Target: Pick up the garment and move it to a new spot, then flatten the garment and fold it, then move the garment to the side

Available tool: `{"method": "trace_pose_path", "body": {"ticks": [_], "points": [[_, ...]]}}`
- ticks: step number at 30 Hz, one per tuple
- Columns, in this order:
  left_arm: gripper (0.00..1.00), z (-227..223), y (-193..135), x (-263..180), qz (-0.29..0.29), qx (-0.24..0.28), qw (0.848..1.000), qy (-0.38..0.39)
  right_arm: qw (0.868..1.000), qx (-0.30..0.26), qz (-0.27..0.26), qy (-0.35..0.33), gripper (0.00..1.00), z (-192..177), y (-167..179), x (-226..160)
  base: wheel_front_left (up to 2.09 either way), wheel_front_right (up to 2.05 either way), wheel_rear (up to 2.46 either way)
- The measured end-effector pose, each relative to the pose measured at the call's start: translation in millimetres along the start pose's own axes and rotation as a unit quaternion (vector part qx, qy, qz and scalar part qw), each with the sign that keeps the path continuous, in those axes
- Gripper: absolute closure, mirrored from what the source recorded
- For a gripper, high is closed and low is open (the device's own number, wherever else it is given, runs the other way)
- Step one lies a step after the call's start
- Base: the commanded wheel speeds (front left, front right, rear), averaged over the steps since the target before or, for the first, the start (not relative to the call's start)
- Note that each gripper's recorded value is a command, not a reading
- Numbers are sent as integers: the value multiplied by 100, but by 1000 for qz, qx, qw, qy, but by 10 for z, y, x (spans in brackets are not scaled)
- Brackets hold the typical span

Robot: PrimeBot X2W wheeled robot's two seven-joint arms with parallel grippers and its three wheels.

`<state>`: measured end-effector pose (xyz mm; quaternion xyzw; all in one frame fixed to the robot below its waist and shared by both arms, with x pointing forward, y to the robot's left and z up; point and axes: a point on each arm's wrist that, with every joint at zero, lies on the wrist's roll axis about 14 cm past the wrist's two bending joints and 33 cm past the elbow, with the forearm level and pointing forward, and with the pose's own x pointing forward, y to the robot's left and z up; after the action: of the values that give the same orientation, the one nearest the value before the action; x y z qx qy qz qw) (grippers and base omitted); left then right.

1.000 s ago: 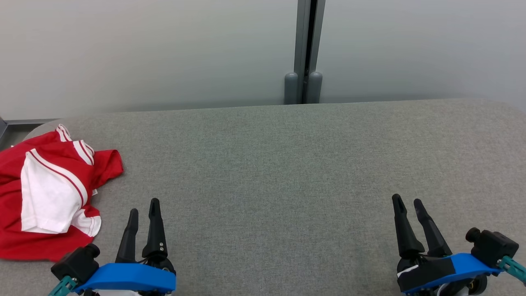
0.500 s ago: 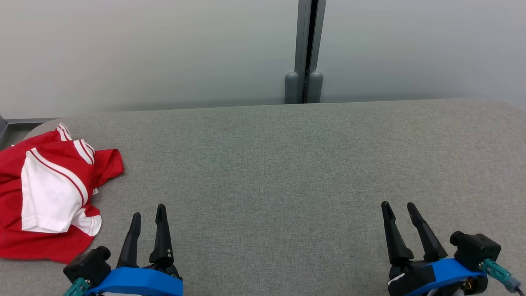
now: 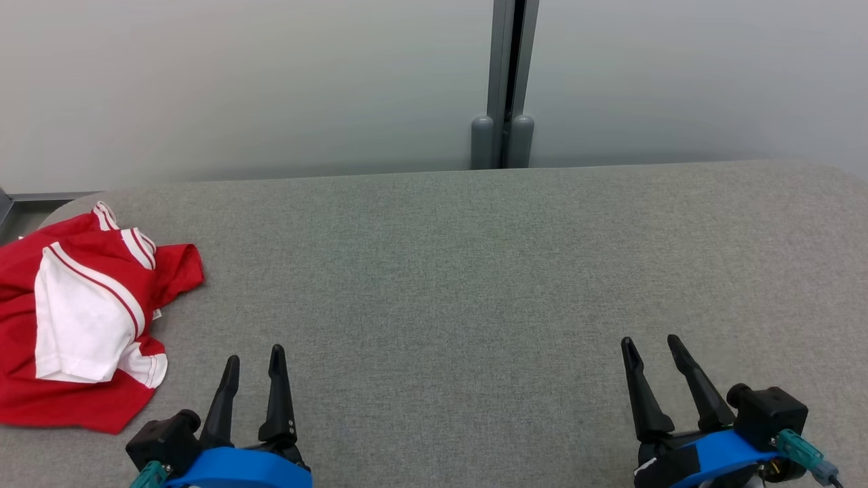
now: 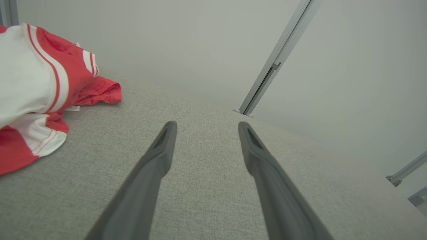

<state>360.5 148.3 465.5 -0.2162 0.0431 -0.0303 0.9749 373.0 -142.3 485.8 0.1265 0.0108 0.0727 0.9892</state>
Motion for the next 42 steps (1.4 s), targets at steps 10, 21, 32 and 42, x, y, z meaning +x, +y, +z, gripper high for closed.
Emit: {"method": "trace_pose_path", "body": {"ticks": [10,21,32,42], "points": [[0,-43,-7,-7,-4,29,1000,3,999,-34,6,-19,0,101,6,34,0,0,0],[0,-71,-3,-15,-7,61,998,2,997,-73,17,-19,0,81,46,44,0,0,0],[0,-119,-17,-24,-12,81,997,6,994,-100,28,-20,0,65,87,43,0,0,0],[0,-144,37,-36,-1,74,997,11,995,-95,25,-20,0,65,76,43,0,0,0]]}}
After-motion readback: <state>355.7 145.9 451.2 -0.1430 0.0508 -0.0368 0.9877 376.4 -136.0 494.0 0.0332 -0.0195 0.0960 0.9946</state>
